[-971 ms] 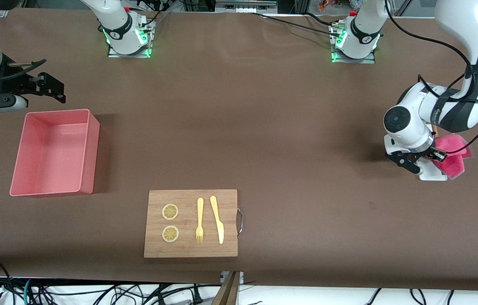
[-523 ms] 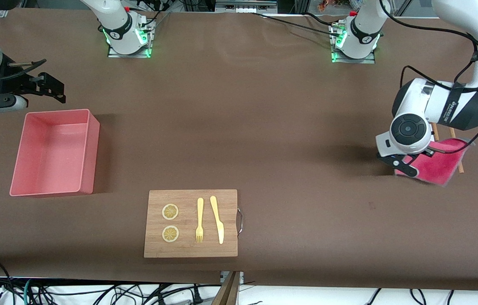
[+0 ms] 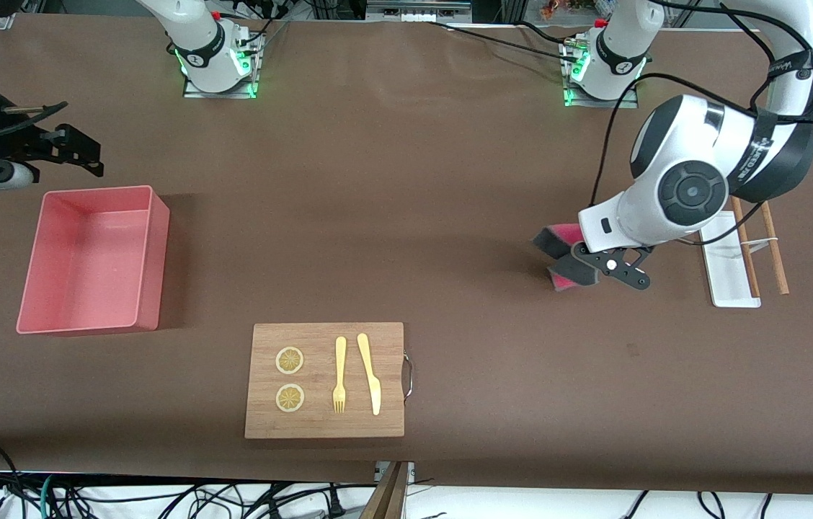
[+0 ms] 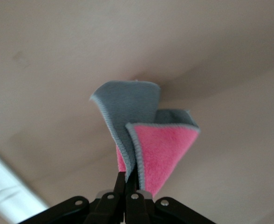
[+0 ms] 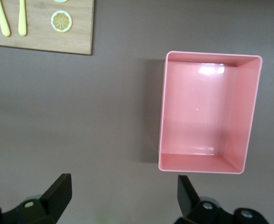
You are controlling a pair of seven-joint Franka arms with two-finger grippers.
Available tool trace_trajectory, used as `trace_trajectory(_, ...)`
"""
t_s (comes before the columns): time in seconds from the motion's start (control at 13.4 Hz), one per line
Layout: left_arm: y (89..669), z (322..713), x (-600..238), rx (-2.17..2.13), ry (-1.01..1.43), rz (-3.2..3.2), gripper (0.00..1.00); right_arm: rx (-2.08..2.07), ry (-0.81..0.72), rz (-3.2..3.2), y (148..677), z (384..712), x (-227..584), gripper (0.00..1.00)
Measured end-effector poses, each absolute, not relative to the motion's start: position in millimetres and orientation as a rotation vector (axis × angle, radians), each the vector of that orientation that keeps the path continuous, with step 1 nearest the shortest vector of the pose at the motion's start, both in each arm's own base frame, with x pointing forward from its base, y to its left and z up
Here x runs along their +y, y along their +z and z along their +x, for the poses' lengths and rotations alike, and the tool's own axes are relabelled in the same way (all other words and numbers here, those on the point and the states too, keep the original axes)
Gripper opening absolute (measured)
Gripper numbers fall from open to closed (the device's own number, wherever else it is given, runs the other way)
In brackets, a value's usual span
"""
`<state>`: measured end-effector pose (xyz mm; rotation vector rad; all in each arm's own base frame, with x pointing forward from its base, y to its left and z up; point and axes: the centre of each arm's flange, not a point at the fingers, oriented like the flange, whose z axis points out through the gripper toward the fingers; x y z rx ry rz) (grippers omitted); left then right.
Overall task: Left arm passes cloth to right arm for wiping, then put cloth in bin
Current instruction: 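Carry the cloth with the left gripper toward the right gripper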
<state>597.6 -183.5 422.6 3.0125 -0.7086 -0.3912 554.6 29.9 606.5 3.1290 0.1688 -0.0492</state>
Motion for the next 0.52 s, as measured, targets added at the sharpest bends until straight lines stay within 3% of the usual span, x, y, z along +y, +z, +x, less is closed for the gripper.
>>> trace_trajectory(0.3,476,594,-246,-0.311,-0.302,2.867,0.02,0.255,-0.096,3.122,614,548,43,1.0)
trace_trajectory(0.52,510,574,-310,-0.025,-0.325,2.8,0.02,0.544,-0.111,3.116,616,544,64,1.0)
